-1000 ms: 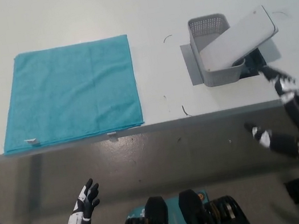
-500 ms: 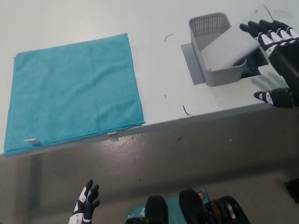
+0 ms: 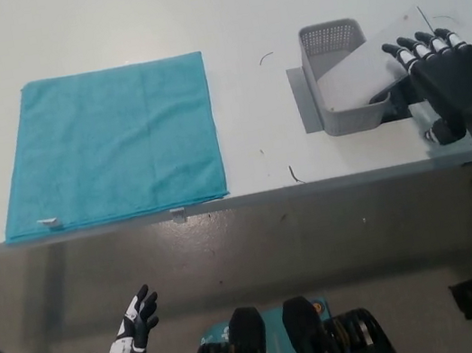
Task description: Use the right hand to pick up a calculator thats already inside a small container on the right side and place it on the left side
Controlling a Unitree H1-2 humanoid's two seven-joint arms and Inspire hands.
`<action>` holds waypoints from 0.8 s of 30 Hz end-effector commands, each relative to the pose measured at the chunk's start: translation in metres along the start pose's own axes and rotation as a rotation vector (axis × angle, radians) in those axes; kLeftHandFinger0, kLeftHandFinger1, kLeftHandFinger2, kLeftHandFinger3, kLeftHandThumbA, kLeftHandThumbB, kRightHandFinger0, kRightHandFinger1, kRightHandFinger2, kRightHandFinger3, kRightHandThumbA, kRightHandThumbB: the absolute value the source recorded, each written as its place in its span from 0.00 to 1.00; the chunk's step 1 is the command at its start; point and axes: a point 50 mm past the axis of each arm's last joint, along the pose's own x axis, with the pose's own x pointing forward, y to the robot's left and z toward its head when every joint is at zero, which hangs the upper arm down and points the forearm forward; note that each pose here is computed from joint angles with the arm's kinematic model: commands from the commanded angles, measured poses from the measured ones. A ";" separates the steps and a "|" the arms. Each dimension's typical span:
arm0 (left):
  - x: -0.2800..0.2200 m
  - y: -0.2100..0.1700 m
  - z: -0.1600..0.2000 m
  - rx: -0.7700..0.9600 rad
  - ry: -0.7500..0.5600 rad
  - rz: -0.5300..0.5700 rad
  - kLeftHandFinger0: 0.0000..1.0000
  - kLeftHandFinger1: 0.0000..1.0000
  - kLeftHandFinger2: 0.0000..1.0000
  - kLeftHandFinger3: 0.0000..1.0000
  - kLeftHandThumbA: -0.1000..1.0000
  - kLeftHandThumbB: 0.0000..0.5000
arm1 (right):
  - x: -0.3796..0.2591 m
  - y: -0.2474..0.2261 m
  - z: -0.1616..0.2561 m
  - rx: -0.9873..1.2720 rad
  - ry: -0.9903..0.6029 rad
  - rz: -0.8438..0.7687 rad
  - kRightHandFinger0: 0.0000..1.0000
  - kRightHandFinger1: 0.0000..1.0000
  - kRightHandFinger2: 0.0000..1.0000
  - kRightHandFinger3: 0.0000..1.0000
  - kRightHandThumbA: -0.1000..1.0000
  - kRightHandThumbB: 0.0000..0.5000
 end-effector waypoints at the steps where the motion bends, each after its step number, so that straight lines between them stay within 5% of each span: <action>1: -0.001 0.000 0.008 0.003 -0.063 -0.003 1.00 1.00 1.00 1.00 1.00 0.00 | 0.015 -0.029 -0.015 -0.125 0.057 -0.073 1.00 1.00 1.00 1.00 1.00 0.99; 24: -0.002 0.003 0.009 0.006 -0.063 -0.003 1.00 1.00 1.00 1.00 1.00 0.00 | 0.038 -0.048 0.004 -0.171 0.025 -0.088 1.00 1.00 1.00 1.00 1.00 0.99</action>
